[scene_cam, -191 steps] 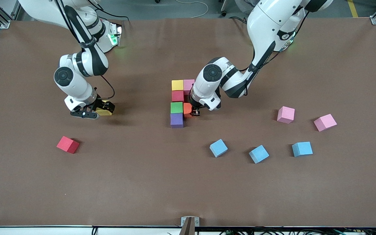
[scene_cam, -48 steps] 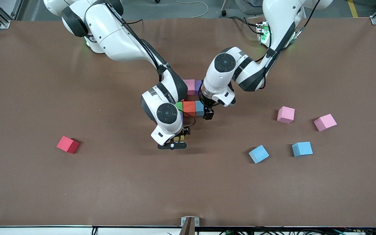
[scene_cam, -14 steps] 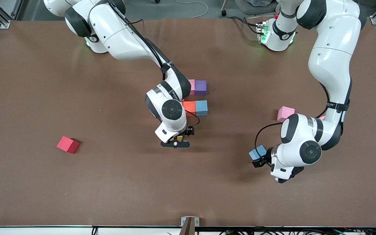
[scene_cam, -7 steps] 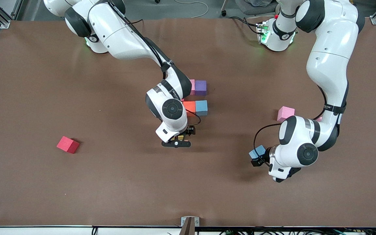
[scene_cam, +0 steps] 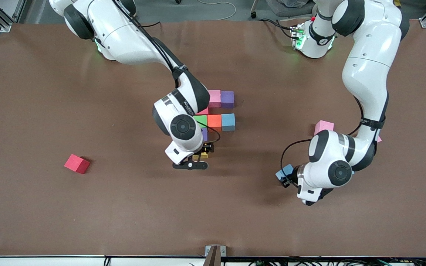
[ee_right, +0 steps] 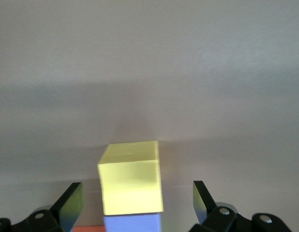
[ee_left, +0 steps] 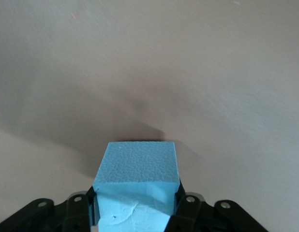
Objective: Arrange 11 blocks into digit 3
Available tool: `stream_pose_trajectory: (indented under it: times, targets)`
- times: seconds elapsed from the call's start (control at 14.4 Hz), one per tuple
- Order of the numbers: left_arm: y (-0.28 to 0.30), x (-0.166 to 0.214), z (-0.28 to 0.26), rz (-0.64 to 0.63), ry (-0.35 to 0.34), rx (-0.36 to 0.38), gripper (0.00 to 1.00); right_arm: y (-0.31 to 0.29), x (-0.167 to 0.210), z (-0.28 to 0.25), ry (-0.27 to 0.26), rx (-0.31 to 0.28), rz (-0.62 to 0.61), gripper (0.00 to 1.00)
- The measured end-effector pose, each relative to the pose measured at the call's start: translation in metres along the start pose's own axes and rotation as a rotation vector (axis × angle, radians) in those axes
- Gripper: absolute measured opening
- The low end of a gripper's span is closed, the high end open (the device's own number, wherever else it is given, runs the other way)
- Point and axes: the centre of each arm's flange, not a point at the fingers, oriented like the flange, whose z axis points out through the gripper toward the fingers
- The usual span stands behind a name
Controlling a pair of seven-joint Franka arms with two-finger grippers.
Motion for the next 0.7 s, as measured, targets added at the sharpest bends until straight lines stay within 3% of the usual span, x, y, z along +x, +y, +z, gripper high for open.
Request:
stream_pose_trajectory:
  times: [0.42, 0.7]
  targets:
    - [0.076, -0.103, -0.011, -0.304, 0.019, -0.01, 0.54, 0.112, 0.04, -0.089, -0.043, -0.001, -0.126, 1.0]
    - [0.106, -0.153, -0.006, -0.561, 0.025, -0.037, 0.54, 0.228, 0.062, -0.136, -0.084, 0.005, -0.04, 1.0]
